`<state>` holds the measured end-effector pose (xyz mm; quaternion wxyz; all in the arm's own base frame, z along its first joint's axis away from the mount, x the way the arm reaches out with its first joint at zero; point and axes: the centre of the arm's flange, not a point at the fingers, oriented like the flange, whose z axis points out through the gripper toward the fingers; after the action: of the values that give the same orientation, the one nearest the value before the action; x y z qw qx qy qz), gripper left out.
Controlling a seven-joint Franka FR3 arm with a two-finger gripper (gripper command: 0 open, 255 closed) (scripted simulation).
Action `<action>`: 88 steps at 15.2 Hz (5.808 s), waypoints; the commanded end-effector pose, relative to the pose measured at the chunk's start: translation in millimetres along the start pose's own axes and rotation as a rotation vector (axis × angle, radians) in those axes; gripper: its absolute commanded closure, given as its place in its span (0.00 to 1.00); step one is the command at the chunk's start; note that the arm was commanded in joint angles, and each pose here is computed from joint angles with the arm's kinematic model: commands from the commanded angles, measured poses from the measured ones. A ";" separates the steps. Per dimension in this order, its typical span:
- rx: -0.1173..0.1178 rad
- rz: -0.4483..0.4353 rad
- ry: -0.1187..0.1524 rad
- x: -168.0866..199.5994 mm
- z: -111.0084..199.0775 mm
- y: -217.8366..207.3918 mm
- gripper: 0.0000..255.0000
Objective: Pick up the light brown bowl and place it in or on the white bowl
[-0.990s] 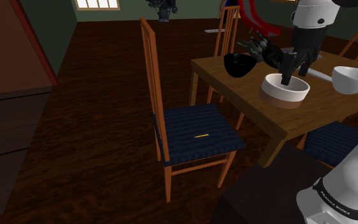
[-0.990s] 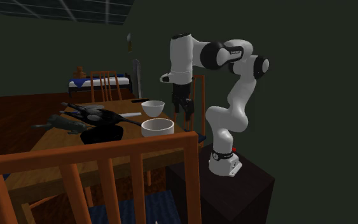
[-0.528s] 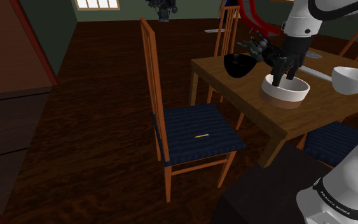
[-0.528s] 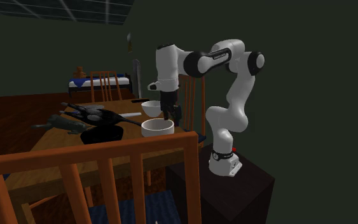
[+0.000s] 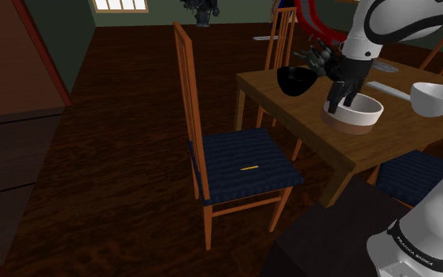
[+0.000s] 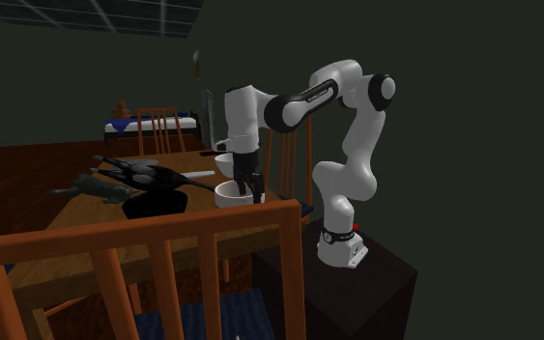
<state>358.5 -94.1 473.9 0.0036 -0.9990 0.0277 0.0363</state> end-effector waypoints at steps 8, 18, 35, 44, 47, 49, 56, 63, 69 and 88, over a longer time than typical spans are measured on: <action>0.000 0.000 0.001 -0.1 19.8 0.8 0.00; 0.000 0.000 0.001 -0.1 19.9 0.9 1.00; 0.000 0.000 0.001 -5.8 -59.2 0.3 1.00; 0.000 0.000 0.001 -9.3 -106.6 0.1 1.00; 0.000 0.000 0.001 -10.4 -122.4 0.0 1.00; 0.000 0.000 0.001 -11.2 -132.9 0.0 1.00; 0.000 0.000 0.001 -27.3 -151.5 36.6 1.00; 0.000 0.000 0.001 -61.7 -153.0 122.3 1.00; 0.000 0.000 0.001 -91.2 -154.4 195.8 1.00; 0.000 0.000 0.001 -150.9 -125.6 350.5 1.00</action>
<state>198.1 -437.4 613.5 0.0041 -0.9989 0.0276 0.0364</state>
